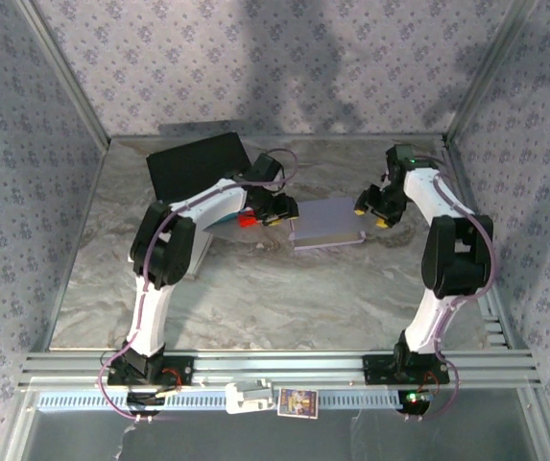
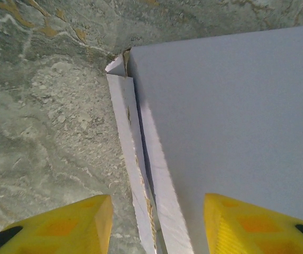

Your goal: Fold the paper box

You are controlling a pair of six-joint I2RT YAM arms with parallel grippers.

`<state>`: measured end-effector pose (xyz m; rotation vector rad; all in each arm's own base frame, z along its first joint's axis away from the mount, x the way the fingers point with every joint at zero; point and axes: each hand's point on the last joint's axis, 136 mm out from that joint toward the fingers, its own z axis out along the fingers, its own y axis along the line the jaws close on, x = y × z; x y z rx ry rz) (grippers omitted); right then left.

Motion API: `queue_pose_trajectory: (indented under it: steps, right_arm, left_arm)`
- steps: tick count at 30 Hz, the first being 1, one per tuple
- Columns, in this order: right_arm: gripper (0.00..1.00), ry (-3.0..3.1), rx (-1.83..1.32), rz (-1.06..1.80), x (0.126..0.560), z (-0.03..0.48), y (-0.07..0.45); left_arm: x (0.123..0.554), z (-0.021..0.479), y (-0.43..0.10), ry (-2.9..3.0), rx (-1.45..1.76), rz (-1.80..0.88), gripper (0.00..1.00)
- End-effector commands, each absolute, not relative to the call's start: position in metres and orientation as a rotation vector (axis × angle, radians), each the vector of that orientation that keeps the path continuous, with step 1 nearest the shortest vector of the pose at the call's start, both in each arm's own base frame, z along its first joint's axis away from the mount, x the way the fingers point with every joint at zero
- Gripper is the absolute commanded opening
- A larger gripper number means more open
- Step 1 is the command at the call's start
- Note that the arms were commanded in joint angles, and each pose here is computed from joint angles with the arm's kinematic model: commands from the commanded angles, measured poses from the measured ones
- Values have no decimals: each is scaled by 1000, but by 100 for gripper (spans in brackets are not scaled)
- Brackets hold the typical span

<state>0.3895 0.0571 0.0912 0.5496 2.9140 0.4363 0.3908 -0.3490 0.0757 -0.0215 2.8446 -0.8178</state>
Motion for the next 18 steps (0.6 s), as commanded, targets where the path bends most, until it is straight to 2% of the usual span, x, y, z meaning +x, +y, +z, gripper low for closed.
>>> queue_pose_trajectory:
  steps: [1, 6, 9, 16, 18]
  right_arm:
    - [60, 2966, 424, 385, 391, 81, 56]
    - [57, 3002, 419, 421, 395, 62, 61]
    - [51, 3024, 442, 418, 394, 54, 59]
    - [53, 2987, 422, 546, 396, 55, 62]
    - [54, 2949, 422, 611, 399, 60, 63]
  left_arm:
    - [392, 70, -361, 2856, 45, -820, 49]
    - [391, 57, -362, 2861, 58, -802, 48]
    - [390, 50, -362, 2869, 63, -788, 46]
    - [389, 40, -363, 2874, 68, -799, 34]
    - [386, 37, -360, 2872, 65, -790, 33]
